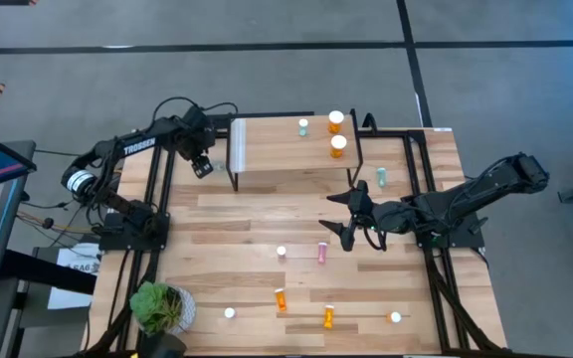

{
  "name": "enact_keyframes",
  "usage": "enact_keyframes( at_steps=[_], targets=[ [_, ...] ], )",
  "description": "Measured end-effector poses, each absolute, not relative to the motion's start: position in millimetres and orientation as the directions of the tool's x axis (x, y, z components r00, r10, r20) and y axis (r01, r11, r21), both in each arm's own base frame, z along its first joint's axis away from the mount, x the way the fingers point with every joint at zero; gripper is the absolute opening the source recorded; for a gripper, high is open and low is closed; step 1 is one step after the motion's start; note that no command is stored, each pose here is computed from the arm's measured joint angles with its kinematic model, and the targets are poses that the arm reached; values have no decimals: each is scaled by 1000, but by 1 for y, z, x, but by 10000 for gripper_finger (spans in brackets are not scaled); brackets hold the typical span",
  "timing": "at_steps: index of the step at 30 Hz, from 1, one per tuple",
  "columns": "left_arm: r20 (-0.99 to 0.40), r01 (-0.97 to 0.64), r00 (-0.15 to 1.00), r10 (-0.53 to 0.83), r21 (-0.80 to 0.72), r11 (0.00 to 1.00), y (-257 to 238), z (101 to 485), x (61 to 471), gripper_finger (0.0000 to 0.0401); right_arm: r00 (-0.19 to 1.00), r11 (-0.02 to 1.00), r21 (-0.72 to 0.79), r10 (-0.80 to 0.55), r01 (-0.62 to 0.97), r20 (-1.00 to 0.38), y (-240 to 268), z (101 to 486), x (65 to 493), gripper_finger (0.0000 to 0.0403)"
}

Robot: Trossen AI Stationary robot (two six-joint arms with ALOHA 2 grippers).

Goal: Pick and place medicine bottles onto shelf by color
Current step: Put the left small blue pill bottle on the shelf aligned with the other small blue pill bottle

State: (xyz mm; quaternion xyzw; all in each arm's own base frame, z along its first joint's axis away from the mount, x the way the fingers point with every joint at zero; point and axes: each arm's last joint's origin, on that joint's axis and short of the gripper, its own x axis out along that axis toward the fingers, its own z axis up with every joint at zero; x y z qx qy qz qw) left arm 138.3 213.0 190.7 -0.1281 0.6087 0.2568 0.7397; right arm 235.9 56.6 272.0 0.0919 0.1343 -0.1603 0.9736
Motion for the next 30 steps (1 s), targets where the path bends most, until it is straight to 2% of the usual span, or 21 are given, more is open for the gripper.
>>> enact_keyframes(
  at_steps=[12,22,30],
  targets=[
    [-959,-343,157,235,170,924,200,191,160,187,913,932,136,-287,337,-291,57,272,236,364],
    [-949,-308,184,255,191,932,200,192,165,187,913,932,135,-287,337,-291,57,272,236,364],
    [-938,-280,249,243,171,945,201,189,167,187,913,932,136,-287,337,-291,57,272,236,364]
  ],
)
